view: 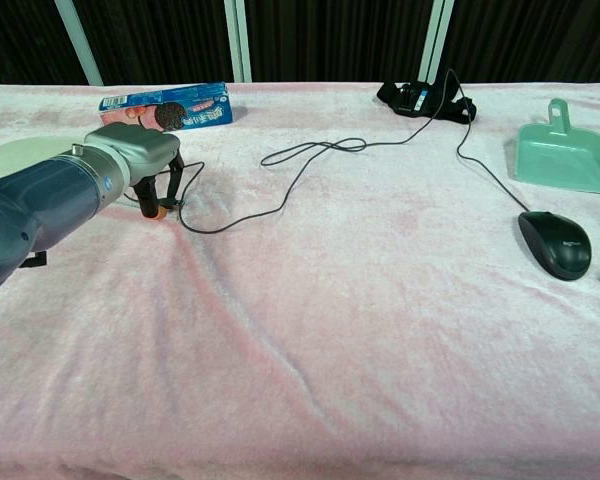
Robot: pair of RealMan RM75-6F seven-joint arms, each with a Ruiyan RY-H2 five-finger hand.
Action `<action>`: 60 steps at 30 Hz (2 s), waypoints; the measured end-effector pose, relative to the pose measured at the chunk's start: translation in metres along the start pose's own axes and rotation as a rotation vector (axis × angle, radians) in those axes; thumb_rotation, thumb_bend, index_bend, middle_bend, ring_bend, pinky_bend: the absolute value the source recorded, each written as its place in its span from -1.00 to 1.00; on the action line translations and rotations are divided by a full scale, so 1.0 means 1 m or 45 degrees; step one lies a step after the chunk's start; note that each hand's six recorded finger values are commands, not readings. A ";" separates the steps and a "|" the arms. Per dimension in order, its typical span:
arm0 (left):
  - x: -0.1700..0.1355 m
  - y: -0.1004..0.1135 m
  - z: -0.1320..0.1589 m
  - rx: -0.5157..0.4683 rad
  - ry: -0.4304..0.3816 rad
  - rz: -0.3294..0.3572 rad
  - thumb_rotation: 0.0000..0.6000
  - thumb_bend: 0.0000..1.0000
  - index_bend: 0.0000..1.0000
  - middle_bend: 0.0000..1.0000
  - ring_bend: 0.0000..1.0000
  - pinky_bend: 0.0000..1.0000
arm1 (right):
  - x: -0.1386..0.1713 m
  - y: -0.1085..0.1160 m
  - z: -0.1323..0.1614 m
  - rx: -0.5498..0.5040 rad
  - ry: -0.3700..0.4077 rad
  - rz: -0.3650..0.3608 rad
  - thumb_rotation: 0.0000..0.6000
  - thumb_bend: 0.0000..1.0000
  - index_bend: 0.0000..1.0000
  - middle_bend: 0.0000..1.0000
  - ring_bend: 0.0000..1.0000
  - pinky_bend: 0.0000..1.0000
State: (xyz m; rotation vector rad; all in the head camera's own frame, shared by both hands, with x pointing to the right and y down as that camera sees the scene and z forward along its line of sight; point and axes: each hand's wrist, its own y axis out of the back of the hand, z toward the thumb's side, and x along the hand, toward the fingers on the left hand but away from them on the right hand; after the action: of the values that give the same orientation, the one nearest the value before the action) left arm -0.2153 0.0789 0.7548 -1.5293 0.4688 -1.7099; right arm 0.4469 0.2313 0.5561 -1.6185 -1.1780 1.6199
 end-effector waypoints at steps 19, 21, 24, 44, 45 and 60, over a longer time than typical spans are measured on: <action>0.002 0.000 0.001 -0.026 -0.023 -0.004 1.00 -0.27 0.14 -0.62 -1.00 -1.00 | 0.000 0.000 0.001 -0.003 0.002 -0.003 1.00 -0.63 -0.76 -0.93 -0.64 -0.65; 0.003 -0.001 0.001 -0.027 -0.024 -0.010 1.00 -0.27 0.14 -0.62 -1.00 -1.00 | 0.000 0.000 0.000 -0.002 0.002 -0.004 1.00 -0.62 -0.76 -0.93 -0.64 -0.65; 0.003 -0.002 0.000 -0.019 -0.026 -0.008 1.00 -0.27 0.14 -0.62 -1.00 -1.00 | 0.000 0.000 0.000 -0.003 0.002 -0.002 1.00 -0.63 -0.76 -0.93 -0.64 -0.65; 0.003 -0.002 -0.004 -0.026 -0.038 -0.016 1.00 -0.27 0.13 -0.63 -1.00 -1.00 | 0.000 0.000 0.000 -0.010 0.000 -0.002 1.00 -0.63 -0.76 -0.93 -0.64 -0.65; 0.002 0.000 -0.005 -0.027 -0.043 -0.014 1.00 -0.26 0.13 -0.63 -1.00 -1.00 | 0.000 0.000 0.000 -0.010 -0.001 -0.001 1.00 -0.63 -0.76 -0.93 -0.64 -0.65; -0.003 0.020 -0.055 -0.075 -0.182 -0.008 1.00 -0.23 0.15 -0.63 -1.00 -1.00 | 0.000 -0.002 0.003 -0.005 0.003 0.006 1.00 -0.62 -0.76 -0.93 -0.64 -0.65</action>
State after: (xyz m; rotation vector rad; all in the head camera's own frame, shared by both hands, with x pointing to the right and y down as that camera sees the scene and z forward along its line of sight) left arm -0.2614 0.0562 0.7268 -1.6836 0.4433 -1.5907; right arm 0.4437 0.2322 0.5575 -1.6265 -1.1778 1.6186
